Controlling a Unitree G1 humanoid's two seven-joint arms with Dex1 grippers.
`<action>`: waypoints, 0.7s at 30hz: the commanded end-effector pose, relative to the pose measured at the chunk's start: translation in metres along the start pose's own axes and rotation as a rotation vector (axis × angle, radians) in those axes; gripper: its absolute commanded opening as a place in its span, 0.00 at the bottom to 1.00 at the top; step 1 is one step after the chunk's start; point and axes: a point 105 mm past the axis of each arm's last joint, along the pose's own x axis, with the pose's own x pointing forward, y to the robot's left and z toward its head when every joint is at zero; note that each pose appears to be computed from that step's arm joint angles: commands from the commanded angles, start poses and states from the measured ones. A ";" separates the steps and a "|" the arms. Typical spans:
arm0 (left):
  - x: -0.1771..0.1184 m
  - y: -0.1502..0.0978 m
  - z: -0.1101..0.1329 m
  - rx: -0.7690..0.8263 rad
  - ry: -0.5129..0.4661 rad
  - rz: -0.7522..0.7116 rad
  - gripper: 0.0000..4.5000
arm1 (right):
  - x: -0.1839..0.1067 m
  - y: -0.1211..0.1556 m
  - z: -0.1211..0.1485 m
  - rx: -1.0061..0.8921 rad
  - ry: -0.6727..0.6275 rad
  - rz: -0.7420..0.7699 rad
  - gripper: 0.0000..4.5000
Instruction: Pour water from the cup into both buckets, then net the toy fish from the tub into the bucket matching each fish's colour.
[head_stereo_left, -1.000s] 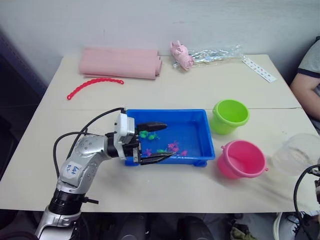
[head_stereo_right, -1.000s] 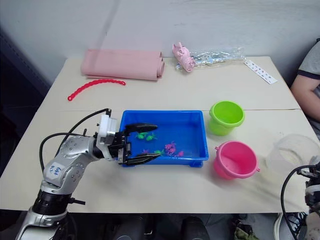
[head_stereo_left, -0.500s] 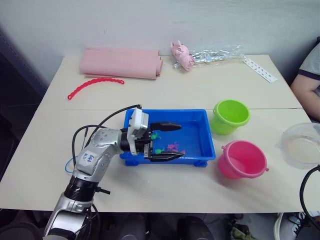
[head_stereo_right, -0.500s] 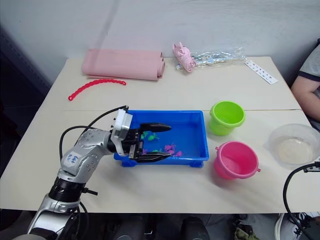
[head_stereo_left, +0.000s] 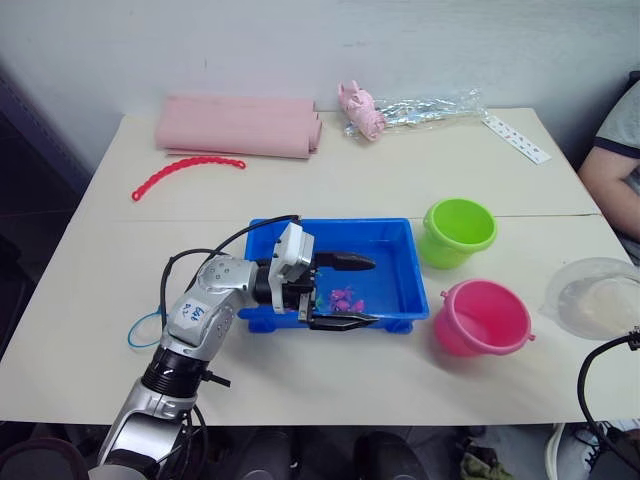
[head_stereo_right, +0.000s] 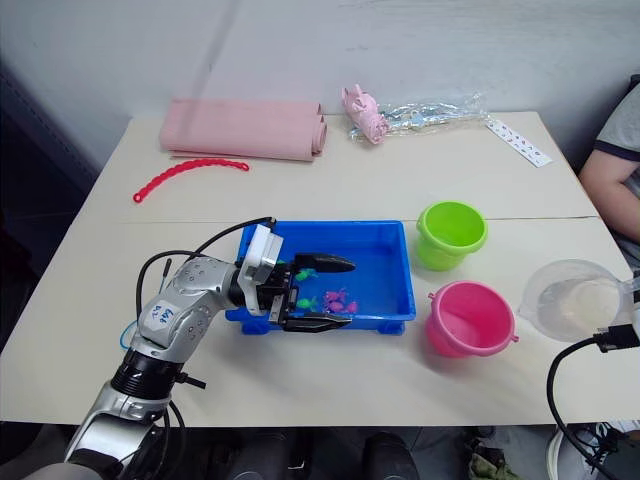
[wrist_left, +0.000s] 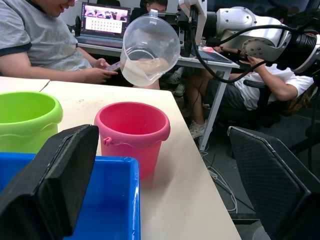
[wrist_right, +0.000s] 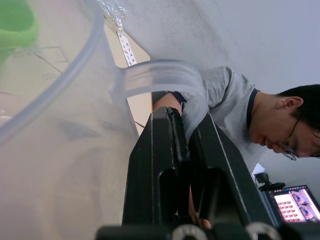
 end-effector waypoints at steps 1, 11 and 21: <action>0.002 0.000 0.001 0.036 -0.002 0.003 1.00 | 0.003 0.000 0.013 -0.046 -0.064 -0.024 0.01; -0.001 -0.001 -0.002 0.041 0.004 0.032 1.00 | 0.008 0.008 0.016 -0.128 -0.092 -0.016 0.01; -0.002 -0.003 -0.002 0.043 0.003 0.040 1.00 | 0.010 0.010 0.010 -0.182 -0.097 -0.035 0.01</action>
